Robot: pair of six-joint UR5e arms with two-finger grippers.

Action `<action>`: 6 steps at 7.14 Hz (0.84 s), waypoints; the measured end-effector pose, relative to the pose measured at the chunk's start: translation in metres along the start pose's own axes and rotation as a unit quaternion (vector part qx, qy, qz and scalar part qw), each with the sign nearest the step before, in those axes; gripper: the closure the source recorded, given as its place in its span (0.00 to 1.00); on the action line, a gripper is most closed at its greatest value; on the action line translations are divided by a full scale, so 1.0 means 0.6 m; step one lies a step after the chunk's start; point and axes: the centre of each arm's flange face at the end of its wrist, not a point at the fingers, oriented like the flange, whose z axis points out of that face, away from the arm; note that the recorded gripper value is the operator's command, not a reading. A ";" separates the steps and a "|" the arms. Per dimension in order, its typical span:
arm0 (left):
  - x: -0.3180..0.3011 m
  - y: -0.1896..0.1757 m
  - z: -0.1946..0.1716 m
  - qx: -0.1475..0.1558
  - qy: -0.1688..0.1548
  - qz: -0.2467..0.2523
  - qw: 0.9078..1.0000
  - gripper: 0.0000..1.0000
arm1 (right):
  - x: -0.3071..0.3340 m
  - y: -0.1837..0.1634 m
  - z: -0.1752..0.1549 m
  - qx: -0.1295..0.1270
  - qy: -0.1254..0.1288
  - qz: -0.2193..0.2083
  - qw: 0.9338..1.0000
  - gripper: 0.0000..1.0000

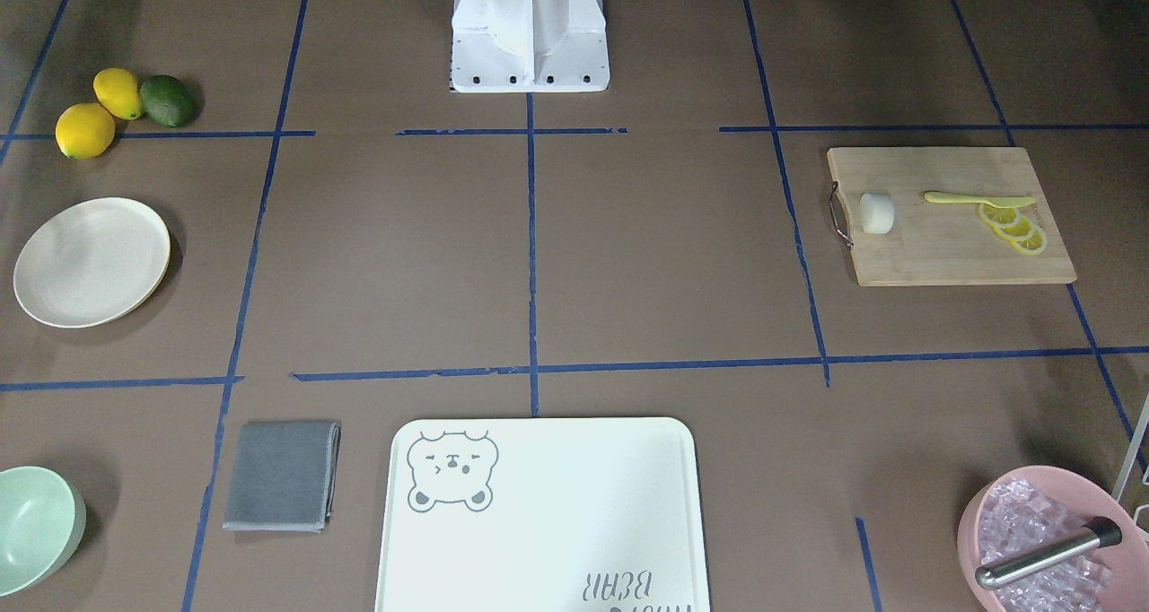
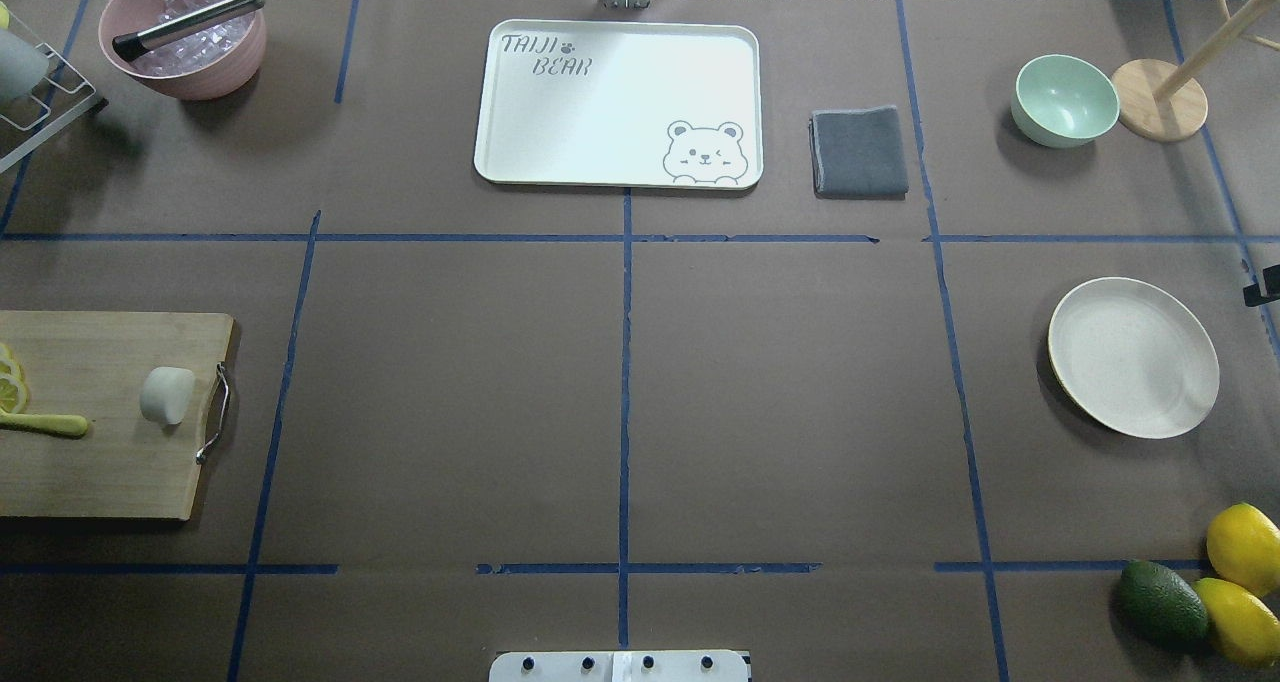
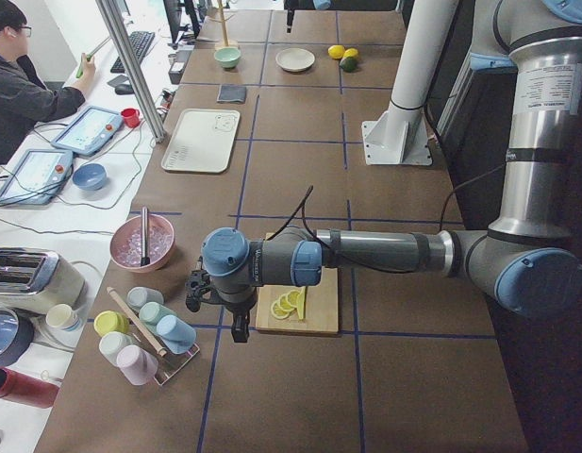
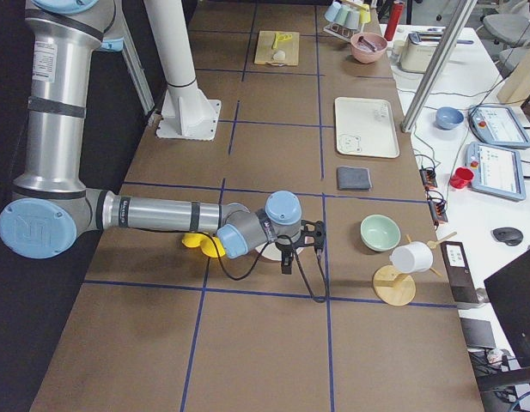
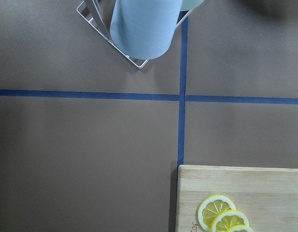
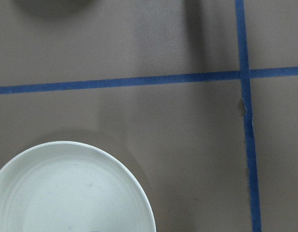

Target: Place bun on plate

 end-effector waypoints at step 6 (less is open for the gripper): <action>0.000 -0.001 0.000 0.000 0.000 0.000 1.000 0.00 | -0.037 0.032 0.115 -0.053 0.031 -0.019 0.998 0.02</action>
